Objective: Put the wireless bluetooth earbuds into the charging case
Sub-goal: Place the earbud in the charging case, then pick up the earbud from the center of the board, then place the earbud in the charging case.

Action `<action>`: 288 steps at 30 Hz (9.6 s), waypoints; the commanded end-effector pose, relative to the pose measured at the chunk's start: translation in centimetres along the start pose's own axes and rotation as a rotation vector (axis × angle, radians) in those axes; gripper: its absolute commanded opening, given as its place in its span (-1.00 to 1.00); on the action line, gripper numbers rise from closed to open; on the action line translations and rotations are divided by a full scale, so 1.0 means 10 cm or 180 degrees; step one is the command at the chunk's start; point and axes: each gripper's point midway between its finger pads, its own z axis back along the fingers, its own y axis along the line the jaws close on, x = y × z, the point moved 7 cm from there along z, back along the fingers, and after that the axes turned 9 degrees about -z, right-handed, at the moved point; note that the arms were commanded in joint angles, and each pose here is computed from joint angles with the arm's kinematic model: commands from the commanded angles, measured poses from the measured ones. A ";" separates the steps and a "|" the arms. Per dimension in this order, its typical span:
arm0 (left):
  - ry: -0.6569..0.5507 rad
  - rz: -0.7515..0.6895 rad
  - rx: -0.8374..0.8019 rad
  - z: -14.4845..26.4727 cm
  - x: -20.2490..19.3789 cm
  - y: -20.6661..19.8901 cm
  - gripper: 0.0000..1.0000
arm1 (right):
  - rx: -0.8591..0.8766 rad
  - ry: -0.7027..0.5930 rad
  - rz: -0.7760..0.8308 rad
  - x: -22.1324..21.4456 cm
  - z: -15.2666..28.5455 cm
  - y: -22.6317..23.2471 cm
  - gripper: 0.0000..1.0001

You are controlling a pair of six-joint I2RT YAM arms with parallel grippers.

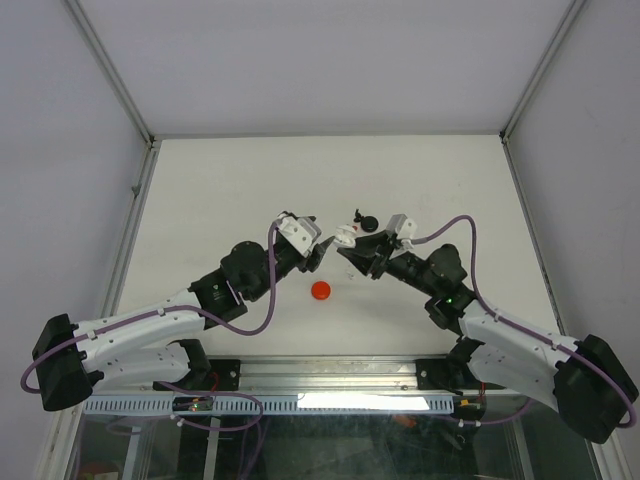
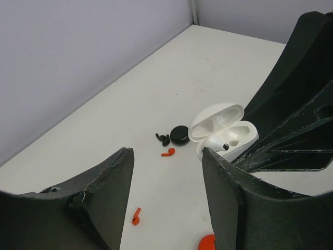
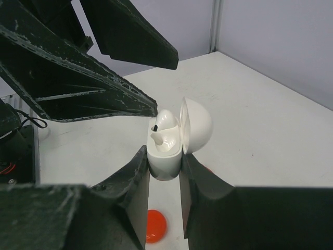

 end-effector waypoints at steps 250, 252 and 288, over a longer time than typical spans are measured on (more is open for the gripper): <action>-0.0565 -0.1612 -0.0297 -0.15 0.38 -0.23 -0.67 | 0.0136 -0.0426 -0.0084 0.18 -0.06 0.03 -1.00; -0.0545 -0.1651 -0.0287 -0.16 0.37 -0.23 -0.66 | 0.0144 -0.0429 -0.0089 0.18 -0.06 0.03 -1.00; -0.0428 -0.1896 -0.0550 -0.11 0.26 -0.40 -0.63 | 0.0112 -0.0467 -0.0072 0.22 -0.03 0.04 -1.00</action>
